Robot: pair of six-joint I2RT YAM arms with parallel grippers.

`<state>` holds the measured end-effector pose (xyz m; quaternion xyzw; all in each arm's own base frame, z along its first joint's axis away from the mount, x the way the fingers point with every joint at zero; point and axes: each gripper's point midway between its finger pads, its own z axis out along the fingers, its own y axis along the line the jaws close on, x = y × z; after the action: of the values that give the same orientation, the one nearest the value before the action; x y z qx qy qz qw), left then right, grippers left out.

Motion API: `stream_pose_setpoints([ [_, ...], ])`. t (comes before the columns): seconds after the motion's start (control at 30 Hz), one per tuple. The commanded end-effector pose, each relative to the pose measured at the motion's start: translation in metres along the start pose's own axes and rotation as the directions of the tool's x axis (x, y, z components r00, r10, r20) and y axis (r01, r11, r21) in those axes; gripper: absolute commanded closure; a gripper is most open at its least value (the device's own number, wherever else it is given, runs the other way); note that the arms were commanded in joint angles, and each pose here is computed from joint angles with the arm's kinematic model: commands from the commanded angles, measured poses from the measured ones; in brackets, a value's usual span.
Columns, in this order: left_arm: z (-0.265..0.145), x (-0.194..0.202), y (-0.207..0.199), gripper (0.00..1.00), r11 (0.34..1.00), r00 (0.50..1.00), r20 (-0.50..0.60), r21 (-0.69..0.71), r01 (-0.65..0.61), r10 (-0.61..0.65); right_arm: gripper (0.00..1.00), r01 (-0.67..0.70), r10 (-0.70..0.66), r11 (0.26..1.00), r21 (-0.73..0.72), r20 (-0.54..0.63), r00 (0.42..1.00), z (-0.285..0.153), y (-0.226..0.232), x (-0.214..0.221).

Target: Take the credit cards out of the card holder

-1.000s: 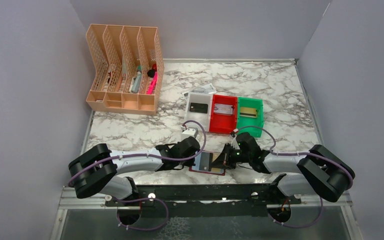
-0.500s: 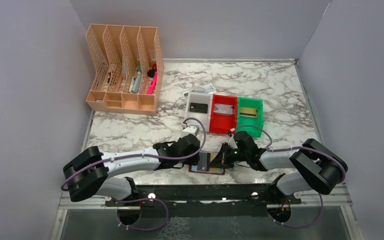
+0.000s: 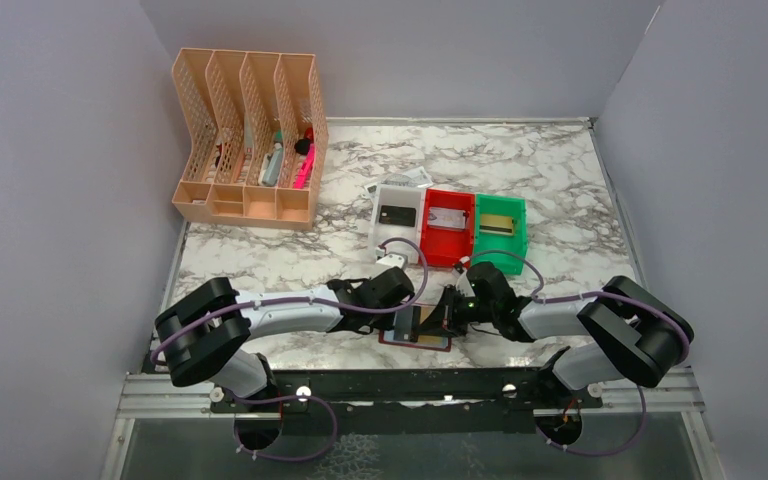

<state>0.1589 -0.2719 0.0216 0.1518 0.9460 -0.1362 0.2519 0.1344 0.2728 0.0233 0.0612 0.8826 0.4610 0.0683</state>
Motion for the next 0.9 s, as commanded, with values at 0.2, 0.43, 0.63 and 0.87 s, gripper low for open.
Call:
stream_pose_setpoints([
  [0.2,0.003,0.024,0.02,0.82,0.997,0.997,-0.076,-0.069,-0.034,0.028,0.94,0.005,-0.005,1.0,-0.011,0.018,1.0,-0.001,0.004,-0.005],
  [0.43,0.007,0.026,0.017,0.85,0.997,0.995,-0.092,-0.063,-0.047,0.041,0.8,-0.012,0.013,0.999,-0.037,0.034,0.999,0.002,0.01,-0.01],
  [0.63,0.008,0.028,0.017,0.87,0.997,0.994,-0.099,-0.063,-0.051,0.044,0.78,-0.023,0.024,0.999,-0.049,0.015,1.0,0.011,0.009,-0.011],
  [0.87,0.009,0.028,0.017,0.88,0.997,0.994,-0.098,-0.063,-0.051,0.045,0.91,-0.027,0.028,0.999,-0.046,0.019,0.999,0.013,0.008,-0.013],
])
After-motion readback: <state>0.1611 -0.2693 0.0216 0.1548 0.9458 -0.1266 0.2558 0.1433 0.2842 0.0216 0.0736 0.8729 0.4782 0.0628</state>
